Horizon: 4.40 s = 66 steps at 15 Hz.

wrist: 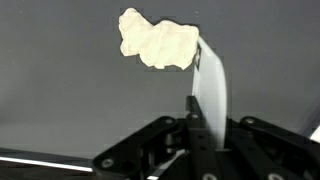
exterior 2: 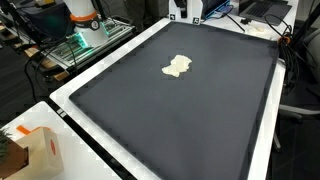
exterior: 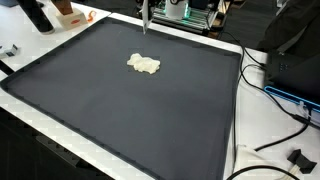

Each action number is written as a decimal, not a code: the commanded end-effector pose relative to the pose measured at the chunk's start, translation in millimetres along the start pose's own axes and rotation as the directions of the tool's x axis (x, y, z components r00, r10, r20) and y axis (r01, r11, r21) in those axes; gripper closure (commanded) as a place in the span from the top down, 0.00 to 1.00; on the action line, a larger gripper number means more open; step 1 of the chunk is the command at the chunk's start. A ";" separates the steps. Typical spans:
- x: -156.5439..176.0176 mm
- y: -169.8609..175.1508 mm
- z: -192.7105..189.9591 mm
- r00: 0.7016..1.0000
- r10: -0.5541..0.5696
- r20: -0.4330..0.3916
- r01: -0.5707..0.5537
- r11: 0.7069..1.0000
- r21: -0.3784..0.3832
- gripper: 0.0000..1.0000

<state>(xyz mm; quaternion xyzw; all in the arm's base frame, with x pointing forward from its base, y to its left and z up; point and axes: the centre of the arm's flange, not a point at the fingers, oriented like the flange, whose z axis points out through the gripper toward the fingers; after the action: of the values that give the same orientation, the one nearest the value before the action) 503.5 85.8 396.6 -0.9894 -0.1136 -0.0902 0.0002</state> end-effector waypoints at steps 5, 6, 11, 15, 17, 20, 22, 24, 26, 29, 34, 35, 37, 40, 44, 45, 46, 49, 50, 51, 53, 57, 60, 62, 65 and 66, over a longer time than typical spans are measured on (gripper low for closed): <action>-12.2 37.1 54.0 0.956 0.292 0.032 -0.293 0.955 0.043 0.01; -14.9 43.8 62.2 0.938 0.347 0.022 -0.348 0.937 0.043 0.01; -31.1 71.0 107.8 0.844 0.537 0.016 -0.537 0.842 0.059 0.01; -45.3 81.7 136.9 0.774 0.633 0.025 -0.633 0.773 0.050 0.01; -48.9 85.3 150.1 0.736 0.676 0.031 -0.676 0.735 0.043 0.01; -53.9 89.1 165.5 0.699 0.714 0.037 -0.715 0.699 0.030 0.01; -57.3 91.8 172.4 0.671 0.741 0.034 -0.742 0.670 0.017 0.01; -59.0 93.2 178.9 0.650 0.759 0.036 -0.760 0.650 0.008 0.01; -58.6 94.5 185.4 0.637 0.770 0.040 -0.771 0.637 0.005 0.01; -54.1 95.1 189.5 0.637 0.770 0.035 -0.771 0.637 0.007 0.01; -44.8 104.5 197.2 0.654 0.757 -0.007 -0.757 0.653 -0.021 0.01; -43.5 104.9 201.0 0.660 0.751 -0.003 -0.751 0.660 -0.022 0.01; -44.1 102.3 207.2 0.666 0.745 0.020 -0.745 0.667 -0.012 0.01; -52.4 99.1 212.1 0.665 0.745 0.043 -0.746 0.666 -0.001 0.01; -69.5 90.7 222.2 0.700 0.712 0.057 -0.712 0.702 -0.019 0.01; -72.9 88.0 223.8 0.711 0.701 0.054 -0.701 0.713 -0.018 0.01; -75.5 85.8 225.1 0.716 0.696 0.051 -0.697 0.717 -0.015 0.01; -82.0 78.9 228.4 0.740 0.671 0.046 -0.671 0.741 0.005 0.01; -83.8 77.0 229.2 0.746 0.664 0.047 -0.665 0.747 0.009 0.01; -86.4 76.2 230.4 0.746 0.664 0.049 -0.665 0.746 0.005 0.01; -89.7 75.9 231.5 0.745 0.664 0.061 -0.665 0.747 0.000 0.01; -93.5 75.8 230.3 0.730 0.678 0.090 -0.678 0.735 -0.033 0.01; -92.6 73.8 231.9 0.717 0.691 0.094 -0.692 0.722 -0.026 0.01; -93.2 72.1 231.0 0.714 0.693 0.100 -0.696 0.718 -0.012 0.01; -96.7 71.7 228.2 0.699 0.708 0.103 -0.711 0.703 -0.007 0.01; -98.0 71.2 226.7 0.694 0.712 0.107 -0.716 0.698 0.000 0.01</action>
<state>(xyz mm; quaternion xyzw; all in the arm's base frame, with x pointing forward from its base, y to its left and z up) 501.0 -14.8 211.0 -0.9562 0.2681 -0.1062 0.0498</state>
